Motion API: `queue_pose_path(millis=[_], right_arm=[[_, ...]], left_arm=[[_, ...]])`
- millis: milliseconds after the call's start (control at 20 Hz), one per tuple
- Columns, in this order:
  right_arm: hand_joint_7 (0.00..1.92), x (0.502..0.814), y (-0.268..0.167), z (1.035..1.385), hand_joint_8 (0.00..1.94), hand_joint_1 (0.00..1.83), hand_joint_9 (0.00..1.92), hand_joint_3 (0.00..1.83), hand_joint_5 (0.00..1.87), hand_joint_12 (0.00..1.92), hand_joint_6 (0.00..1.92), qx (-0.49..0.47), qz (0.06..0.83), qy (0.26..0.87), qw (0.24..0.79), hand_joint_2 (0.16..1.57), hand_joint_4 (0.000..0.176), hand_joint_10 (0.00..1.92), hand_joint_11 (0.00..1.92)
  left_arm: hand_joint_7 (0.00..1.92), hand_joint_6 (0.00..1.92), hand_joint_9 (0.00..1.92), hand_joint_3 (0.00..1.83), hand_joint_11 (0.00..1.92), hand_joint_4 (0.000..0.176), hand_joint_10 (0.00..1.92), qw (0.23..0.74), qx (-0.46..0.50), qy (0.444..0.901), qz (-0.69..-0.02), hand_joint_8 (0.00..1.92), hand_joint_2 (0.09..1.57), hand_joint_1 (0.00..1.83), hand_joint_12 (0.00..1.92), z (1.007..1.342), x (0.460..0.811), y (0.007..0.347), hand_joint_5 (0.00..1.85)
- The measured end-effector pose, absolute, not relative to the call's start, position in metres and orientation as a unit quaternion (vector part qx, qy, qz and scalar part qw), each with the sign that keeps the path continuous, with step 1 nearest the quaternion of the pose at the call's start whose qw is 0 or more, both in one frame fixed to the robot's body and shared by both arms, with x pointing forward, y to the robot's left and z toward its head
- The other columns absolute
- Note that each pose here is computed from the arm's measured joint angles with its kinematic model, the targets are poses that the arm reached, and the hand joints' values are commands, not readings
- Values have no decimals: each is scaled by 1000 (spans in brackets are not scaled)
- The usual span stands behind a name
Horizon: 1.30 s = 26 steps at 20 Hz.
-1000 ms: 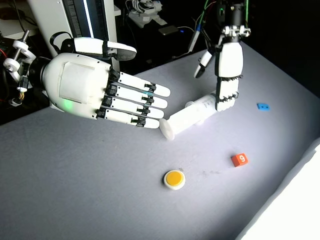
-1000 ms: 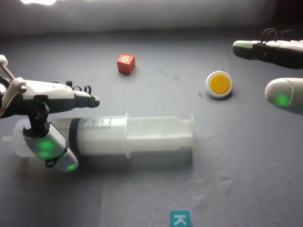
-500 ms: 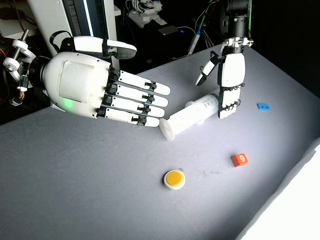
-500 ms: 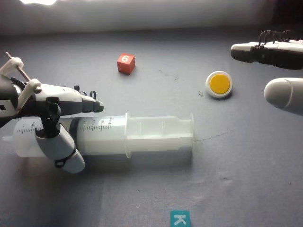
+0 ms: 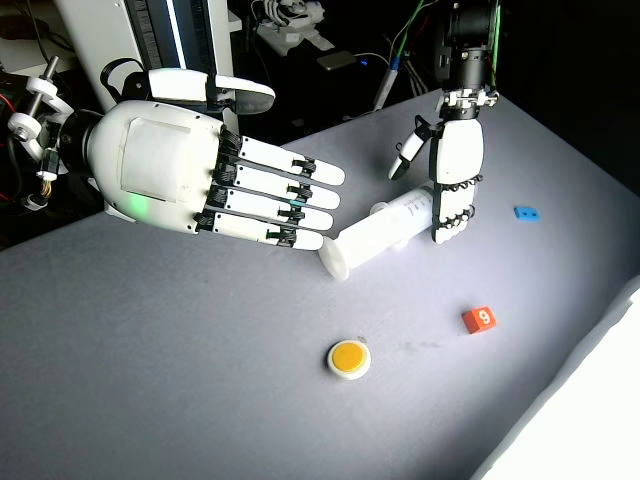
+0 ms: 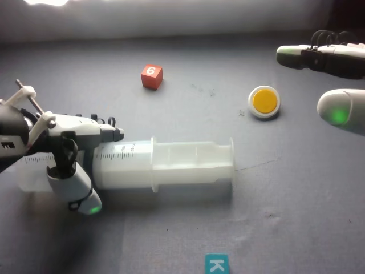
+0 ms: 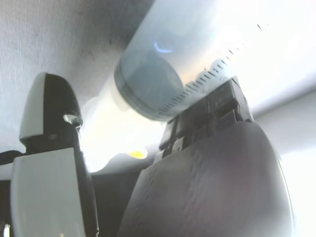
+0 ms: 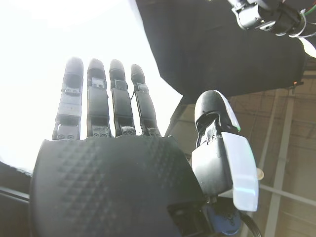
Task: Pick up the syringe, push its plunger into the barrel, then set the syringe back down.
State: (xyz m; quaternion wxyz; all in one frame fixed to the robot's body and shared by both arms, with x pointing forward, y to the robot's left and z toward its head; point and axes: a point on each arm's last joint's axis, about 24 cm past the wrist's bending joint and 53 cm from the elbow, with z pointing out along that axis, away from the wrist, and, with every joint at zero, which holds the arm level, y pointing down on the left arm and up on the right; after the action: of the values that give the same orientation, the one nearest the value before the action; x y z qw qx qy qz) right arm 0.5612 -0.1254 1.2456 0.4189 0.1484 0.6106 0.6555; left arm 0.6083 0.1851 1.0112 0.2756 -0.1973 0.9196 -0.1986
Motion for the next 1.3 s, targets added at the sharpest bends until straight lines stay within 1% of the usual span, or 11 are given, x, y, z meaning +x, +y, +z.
queue_pose_path(millis=[50,100,150,250,300,350,400,500,900,1100,1300], right_arm=[[210,561,-126,1246,1,0,173,0,219,424,0,149,656,610,419,1251,0,1,0],[216,561,-126,1246,2,0,171,0,218,389,1,149,656,609,420,1254,0,1,0],[217,561,-126,1246,3,0,171,1,218,382,1,149,656,609,419,1255,0,0,0],[217,561,-126,1246,3,0,171,1,218,382,1,149,656,609,419,1255,0,0,0],[246,561,-126,1246,4,0,203,0,242,535,4,148,656,609,419,1253,0,7,0],[239,561,-126,1246,4,0,210,2,245,507,2,149,656,609,419,1260,0,6,0],[276,561,-126,1246,10,0,252,0,283,614,9,149,656,609,420,1254,0,14,0],[272,561,-126,1247,1,0,231,0,287,570,3,149,657,609,420,1251,0,1,0],[271,565,-130,1249,8,0,237,2,269,550,10,166,662,597,422,1260,0,10,0],[252,572,-134,1252,1,0,217,0,246,507,0,191,666,585,422,1256,0,1,0],[237,581,-139,1257,4,0,202,0,217,469,2,240,681,552,418,1261,0,5,0]], left_arm=[[0,4,3,19,51,0,1,271,-196,921,-198,0,1017,1204,31,1007,607,184,12],[138,0,141,0,9,0,1,268,-197,922,-197,42,1087,1200,478,1004,606,183,171],[176,1,173,0,1,0,3,270,-194,922,-198,36,1098,1197,631,1004,606,183,207],[176,1,173,0,1,0,3,274,-191,921,-203,36,1098,1197,631,1005,610,181,207],[387,28,366,0,0,0,45,274,-190,920,-204,43,1115,1115,979,1005,610,181,369],[926,902,845,1,306,0,225,274,-190,920,-204,702,1119,1201,1159,1005,610,181,773],[1066,989,899,0,485,0,1012,276,-185,921,-204,868,1104,1344,1287,1005,610,180,941],[1053,952,879,1,540,0,1264,285,-180,917,-212,950,1112,1378,1343,1010,616,179,905],[1032,985,839,1,543,0,1292,265,-212,913,-227,1038,1125,1377,1388,1016,608,170,875],[998,1058,805,0,477,0,1362,284,-225,897,-252,1056,1144,1370,1461,1048,617,170,838],[1021,1022,839,0,531,0,1289,284,-243,883,-285,1040,1129,1374,1400,1075,612,161,866]])
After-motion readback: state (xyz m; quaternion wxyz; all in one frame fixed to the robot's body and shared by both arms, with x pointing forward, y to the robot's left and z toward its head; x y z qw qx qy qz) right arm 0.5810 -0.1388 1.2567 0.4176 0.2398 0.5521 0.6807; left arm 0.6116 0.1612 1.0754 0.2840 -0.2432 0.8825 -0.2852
